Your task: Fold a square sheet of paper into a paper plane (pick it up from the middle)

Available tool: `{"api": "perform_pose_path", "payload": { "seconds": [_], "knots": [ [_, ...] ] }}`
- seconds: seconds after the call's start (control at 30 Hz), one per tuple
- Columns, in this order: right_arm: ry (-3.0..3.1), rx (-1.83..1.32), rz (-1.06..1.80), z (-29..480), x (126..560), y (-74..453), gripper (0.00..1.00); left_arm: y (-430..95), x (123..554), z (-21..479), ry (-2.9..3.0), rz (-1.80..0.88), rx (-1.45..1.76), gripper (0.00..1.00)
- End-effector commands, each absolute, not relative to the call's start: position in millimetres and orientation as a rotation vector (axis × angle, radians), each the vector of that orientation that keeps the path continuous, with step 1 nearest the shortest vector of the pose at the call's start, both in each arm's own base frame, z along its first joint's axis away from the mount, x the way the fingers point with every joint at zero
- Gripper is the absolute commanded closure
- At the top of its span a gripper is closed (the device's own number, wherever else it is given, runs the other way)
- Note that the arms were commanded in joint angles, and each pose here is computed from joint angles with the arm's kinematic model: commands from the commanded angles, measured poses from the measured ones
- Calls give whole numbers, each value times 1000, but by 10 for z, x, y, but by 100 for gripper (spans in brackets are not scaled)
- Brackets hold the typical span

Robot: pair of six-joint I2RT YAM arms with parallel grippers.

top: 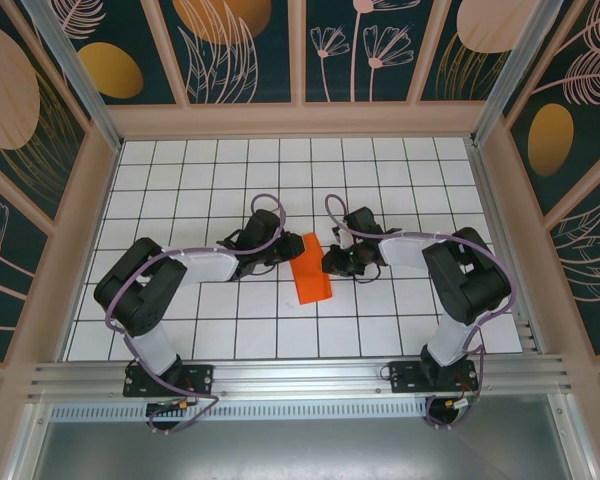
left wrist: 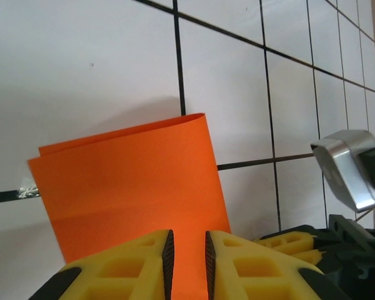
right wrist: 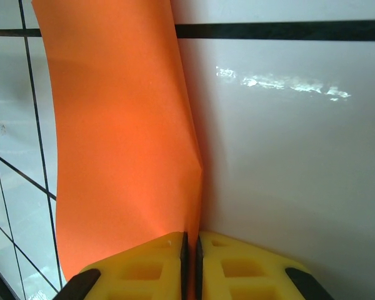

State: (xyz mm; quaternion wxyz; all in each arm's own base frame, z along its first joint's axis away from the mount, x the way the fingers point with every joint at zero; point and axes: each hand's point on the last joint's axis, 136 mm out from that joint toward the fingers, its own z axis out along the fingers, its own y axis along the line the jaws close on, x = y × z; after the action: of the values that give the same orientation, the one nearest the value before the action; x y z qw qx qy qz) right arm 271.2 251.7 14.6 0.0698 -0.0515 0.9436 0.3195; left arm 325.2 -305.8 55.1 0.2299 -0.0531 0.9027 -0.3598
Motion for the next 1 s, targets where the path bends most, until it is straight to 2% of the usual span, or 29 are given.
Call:
{"api": "perform_pose_path", "payload": {
  "seconds": [0.0, 0.23, 0.5, 0.97],
  "knots": [
    [2944, -104, 848, -154, 2566, 2311, 84, -3111, 3195, 492, 2491, -1046, -136, 78],
    [2956, -89, 825, -189, 2572, 2290, 80, -3129, 3103, 403, 2516, -1082, -125, 79],
    [2968, -84, 805, -228, 2567, 2272, 79, -3075, 3138, 200, 2566, -998, -151, 81],
    [2969, -90, 805, -232, 2568, 2264, 81, -3122, 3161, 161, 2575, -1009, -138, 81]
  ]
}}
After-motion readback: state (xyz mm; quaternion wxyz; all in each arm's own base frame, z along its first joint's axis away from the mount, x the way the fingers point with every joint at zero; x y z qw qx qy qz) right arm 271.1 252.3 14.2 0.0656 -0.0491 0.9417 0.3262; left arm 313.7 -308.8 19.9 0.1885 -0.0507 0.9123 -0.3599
